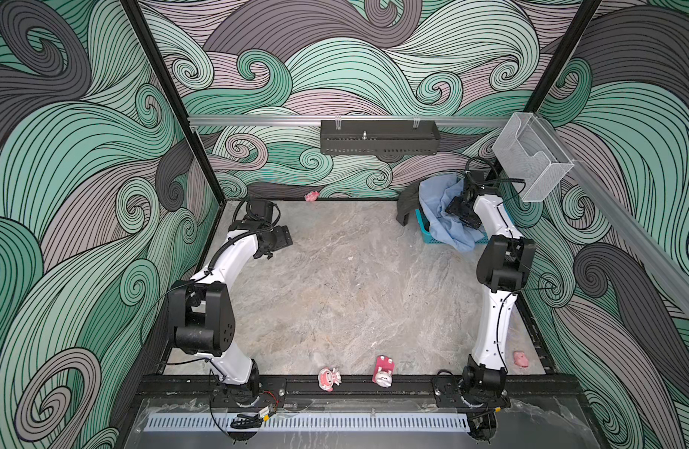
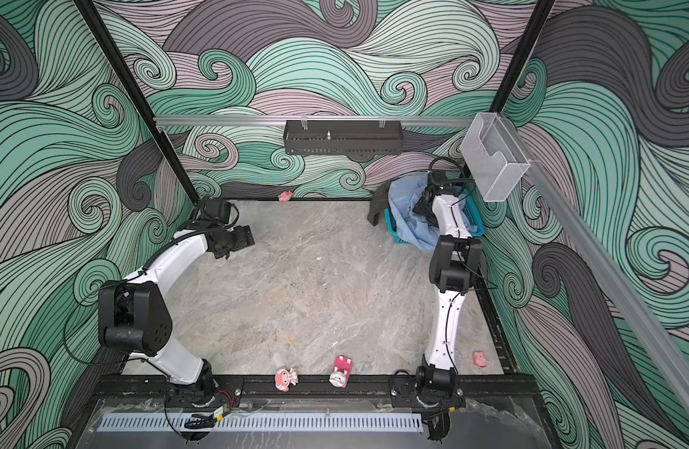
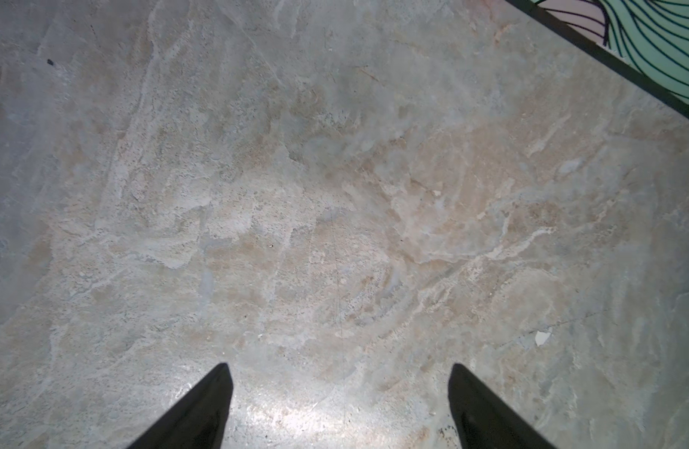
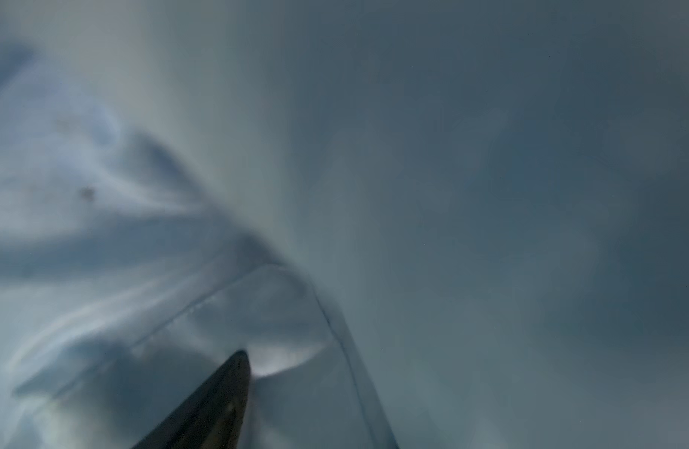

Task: Fold and stack the long sleeve shirts
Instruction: 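Reach the right gripper into the teal basket and grasp the light blue shirt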

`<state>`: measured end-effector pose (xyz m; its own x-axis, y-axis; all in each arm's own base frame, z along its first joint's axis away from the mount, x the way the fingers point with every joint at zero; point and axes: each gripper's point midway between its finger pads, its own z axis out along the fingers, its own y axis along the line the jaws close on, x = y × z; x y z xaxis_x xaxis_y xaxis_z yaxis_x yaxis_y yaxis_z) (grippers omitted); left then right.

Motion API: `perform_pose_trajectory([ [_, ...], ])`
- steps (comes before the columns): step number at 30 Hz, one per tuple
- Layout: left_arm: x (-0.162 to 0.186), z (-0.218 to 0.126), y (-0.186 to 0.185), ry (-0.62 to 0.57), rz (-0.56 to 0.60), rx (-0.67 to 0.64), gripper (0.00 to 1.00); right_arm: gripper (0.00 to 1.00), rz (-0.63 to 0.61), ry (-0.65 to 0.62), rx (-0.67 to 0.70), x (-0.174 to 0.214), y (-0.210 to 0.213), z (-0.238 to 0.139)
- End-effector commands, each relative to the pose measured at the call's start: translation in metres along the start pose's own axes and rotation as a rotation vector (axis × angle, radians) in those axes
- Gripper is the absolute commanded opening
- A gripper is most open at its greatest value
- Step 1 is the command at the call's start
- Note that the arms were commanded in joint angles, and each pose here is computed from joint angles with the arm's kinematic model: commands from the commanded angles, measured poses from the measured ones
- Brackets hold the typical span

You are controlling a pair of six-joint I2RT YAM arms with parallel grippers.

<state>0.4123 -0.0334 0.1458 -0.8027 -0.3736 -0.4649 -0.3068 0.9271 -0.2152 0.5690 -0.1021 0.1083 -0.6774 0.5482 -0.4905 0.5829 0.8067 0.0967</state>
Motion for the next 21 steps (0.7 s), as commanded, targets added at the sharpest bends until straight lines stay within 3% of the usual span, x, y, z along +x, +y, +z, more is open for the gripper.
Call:
perform_pose_trajectory([
  [1,-0.002,-0.011,-0.011,0.011,0.008,0.027,0.82,0.58,0.007,0.034,-0.087,-0.005,0.014,-0.01],
  [4,-0.001,-0.025,-0.015,0.005,0.019,0.04,0.76,0.15,0.0,0.0,-0.156,-0.016,0.028,-0.039],
  [5,-0.002,-0.031,-0.015,-0.003,0.022,0.046,0.75,0.03,-0.008,-0.026,-0.181,-0.022,0.033,-0.058],
  [6,-0.002,-0.038,-0.016,-0.014,0.023,0.054,0.73,0.0,-0.02,-0.059,-0.203,-0.027,0.038,-0.08],
  [13,0.004,-0.086,-0.012,-0.102,0.028,0.1,0.69,0.0,-0.059,-0.364,-0.368,-0.058,0.055,-0.27],
  [21,0.017,-0.125,-0.006,-0.198,0.007,0.16,0.69,0.0,-0.131,-0.54,-0.762,-0.031,0.091,-0.443],
])
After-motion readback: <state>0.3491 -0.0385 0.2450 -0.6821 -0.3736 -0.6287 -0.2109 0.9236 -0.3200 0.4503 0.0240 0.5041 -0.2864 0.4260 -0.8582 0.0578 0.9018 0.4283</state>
